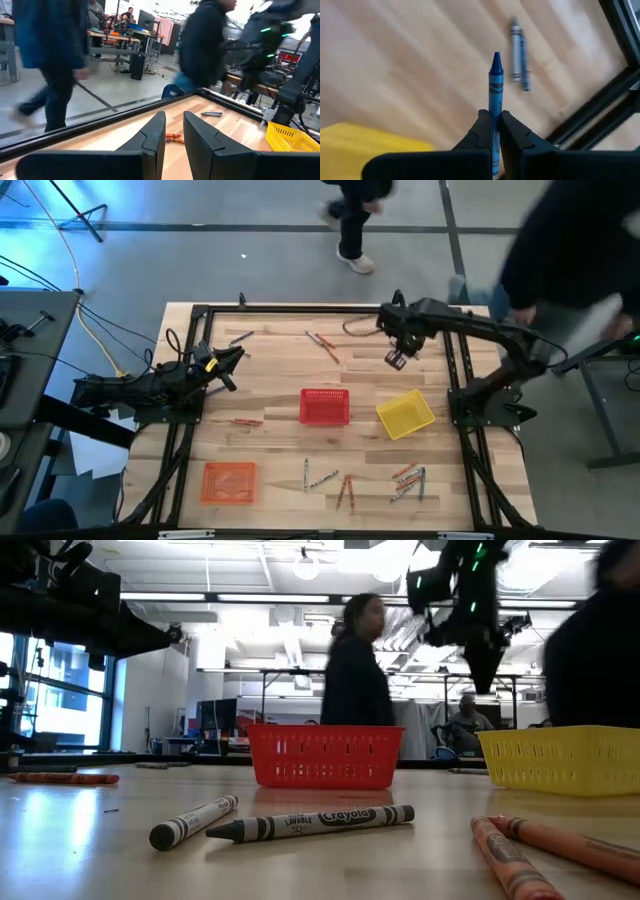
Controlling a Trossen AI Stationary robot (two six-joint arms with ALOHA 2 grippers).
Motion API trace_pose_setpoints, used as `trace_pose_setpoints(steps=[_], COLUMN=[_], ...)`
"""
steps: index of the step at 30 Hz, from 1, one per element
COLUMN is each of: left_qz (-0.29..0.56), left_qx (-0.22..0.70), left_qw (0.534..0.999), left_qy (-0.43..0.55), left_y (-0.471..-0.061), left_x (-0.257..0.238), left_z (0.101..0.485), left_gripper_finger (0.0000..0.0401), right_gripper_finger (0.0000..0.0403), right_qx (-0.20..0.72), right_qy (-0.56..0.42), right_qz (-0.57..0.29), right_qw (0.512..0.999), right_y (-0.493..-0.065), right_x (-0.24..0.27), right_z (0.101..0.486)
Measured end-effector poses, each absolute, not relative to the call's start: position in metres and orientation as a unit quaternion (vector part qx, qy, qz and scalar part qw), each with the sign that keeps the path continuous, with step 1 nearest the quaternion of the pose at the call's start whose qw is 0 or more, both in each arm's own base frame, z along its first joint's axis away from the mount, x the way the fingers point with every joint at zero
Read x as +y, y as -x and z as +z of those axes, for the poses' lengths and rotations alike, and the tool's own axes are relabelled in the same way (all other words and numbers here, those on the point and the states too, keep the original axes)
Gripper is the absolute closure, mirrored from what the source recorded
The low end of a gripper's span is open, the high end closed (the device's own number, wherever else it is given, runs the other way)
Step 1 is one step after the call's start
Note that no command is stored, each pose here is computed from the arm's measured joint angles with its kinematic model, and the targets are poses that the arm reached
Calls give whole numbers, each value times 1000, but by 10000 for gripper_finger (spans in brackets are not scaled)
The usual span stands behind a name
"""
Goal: Sort crayons
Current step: Put the blue crayon into the yellow bin
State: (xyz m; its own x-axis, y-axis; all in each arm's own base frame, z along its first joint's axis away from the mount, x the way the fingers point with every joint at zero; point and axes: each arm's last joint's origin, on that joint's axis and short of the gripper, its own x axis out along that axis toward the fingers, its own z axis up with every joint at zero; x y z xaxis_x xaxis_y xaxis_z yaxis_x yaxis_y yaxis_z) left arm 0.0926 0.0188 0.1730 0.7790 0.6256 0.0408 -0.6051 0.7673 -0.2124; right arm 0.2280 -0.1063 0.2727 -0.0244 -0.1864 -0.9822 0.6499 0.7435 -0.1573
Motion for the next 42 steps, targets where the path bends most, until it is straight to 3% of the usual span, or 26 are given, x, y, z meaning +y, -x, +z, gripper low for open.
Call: trace_pose_setpoints(steps=[8,15,27,37,42], left_qz=[328,328,327,329,329], left_qx=[-55,-59,-89,-85,-85], left_qw=[938,938,938,939,939], left_qy=[95,96,74,45,45], left_y=[-93,-93,-92,-91,-91], left_x=[19,19,19,19,19], left_z=[173,174,182,183,183], left_gripper_finger=[345,345,345,345,345], right_gripper_finger=[402,402,402,400,366], right_qx=[626,633,635,634,635], right_qy=[-223,-223,-245,-253,-252], right_qz=[-270,-257,-245,-254,-254], right_qw=[697,696,691,685,685], right_y=[-222,-217,-207,-205,-205], right_x=[-10,34,41,41,41], right_z=[270,244,191,186,186])
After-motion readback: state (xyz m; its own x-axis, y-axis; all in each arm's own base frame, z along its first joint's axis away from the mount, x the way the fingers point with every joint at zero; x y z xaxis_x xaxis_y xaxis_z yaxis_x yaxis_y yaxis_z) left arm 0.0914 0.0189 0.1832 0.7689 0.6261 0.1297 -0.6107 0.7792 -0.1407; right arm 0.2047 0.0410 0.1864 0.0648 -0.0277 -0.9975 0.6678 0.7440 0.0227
